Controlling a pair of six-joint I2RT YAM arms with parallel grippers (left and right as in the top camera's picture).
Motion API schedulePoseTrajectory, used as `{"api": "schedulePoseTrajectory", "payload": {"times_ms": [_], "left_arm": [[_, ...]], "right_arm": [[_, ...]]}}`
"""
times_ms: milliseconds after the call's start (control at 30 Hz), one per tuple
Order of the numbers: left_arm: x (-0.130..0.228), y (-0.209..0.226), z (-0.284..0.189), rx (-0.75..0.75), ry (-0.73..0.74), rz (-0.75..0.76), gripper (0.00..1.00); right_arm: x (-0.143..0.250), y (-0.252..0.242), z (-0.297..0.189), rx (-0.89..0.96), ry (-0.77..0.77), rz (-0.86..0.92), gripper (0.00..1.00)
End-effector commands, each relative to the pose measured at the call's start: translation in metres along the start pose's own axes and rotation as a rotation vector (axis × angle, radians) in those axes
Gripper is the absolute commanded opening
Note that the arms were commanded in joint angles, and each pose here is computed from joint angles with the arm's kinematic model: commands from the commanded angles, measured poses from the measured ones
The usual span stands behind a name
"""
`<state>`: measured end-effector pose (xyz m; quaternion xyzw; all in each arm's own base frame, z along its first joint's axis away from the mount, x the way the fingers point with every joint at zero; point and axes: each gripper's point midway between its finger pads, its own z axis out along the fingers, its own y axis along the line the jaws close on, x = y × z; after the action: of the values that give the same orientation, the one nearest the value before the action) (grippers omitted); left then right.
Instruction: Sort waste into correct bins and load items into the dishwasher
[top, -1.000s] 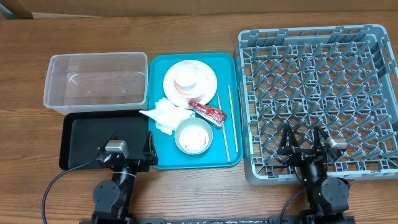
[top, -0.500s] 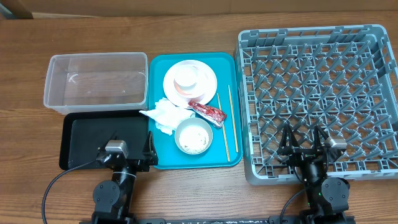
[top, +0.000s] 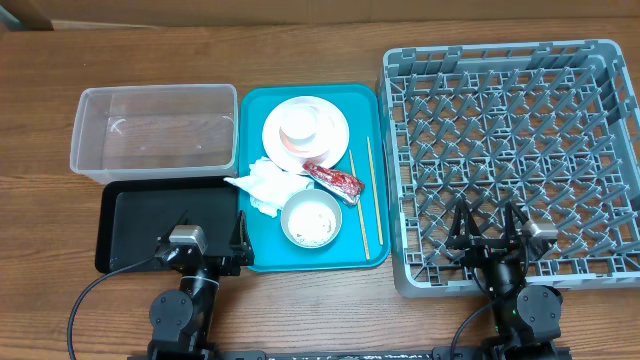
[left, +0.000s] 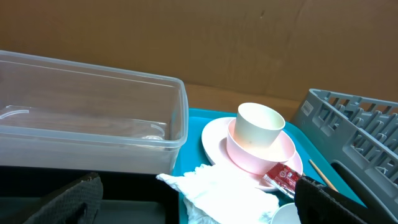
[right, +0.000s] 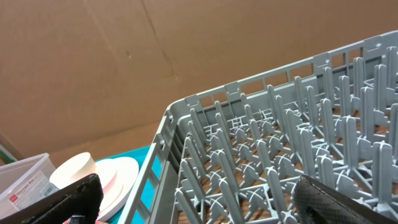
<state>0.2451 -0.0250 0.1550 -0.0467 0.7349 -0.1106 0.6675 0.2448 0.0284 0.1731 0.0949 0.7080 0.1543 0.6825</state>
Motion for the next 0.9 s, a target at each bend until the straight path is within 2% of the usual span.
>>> {"api": "schedulePoseTrajectory", "payload": {"times_ms": [0, 733, 867], "left_arm": [[0.002, 0.0, 0.0, 0.005, 0.004, 0.025, 1.0], [0.002, 0.0, 0.0, 0.005, 0.004, 0.025, 1.0], [-0.008, -0.003, 0.0, 0.015, -0.037, 0.022, 1.0]], "right_arm": [[0.001, -0.001, 0.0, 0.0, -0.005, 0.0, 1.0], [0.001, -0.001, 0.0, 0.001, -0.005, 0.001, 1.0], [0.001, -0.001, 0.0, 0.0, -0.005, 0.0, 1.0]]}}
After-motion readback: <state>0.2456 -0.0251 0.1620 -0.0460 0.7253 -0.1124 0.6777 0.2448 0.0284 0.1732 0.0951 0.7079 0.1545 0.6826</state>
